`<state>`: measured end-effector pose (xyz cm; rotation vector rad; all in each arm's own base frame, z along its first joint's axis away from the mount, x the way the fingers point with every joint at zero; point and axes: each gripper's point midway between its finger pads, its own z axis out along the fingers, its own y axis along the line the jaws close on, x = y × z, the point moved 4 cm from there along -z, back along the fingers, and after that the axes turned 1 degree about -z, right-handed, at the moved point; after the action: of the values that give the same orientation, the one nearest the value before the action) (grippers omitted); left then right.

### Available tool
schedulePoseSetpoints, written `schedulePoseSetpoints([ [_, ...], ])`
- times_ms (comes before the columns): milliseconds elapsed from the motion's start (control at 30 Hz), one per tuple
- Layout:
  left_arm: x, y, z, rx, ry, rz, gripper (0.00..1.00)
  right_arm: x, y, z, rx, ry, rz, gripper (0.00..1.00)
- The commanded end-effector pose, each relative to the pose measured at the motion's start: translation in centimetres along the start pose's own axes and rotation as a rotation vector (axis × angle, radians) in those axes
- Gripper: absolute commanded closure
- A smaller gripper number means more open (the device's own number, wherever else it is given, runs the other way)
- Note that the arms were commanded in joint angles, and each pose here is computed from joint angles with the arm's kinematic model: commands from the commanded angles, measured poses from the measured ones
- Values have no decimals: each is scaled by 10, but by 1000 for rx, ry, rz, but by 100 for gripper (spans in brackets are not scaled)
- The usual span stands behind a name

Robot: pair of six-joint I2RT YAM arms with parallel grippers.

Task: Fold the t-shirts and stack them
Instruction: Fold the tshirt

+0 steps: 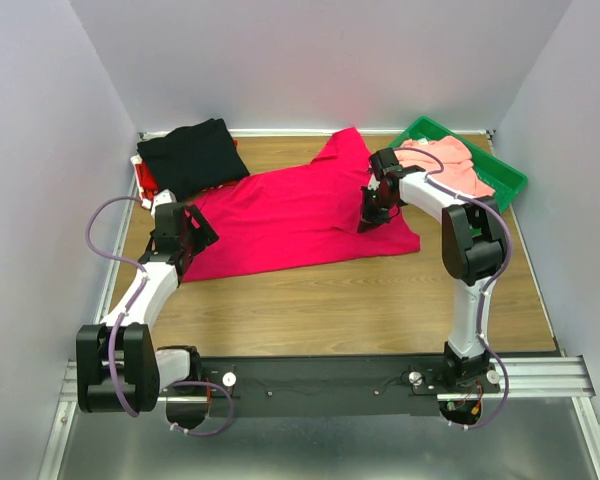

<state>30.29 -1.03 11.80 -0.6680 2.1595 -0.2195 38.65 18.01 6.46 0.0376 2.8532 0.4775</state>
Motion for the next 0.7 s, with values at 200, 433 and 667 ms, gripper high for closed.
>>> schedulePoseSetpoints([
  [200,3,0,-7,21,-12,-10,15,-11,15,-3,-42,-25,-19,100],
  [433,6,2,-9,18,-12,-13,15,-12,20,-10,-49,-41,-33,100],
  [667,5,3,-10,8,-11,-10,14,-5,13,-17,-7,-52,-11,96],
])
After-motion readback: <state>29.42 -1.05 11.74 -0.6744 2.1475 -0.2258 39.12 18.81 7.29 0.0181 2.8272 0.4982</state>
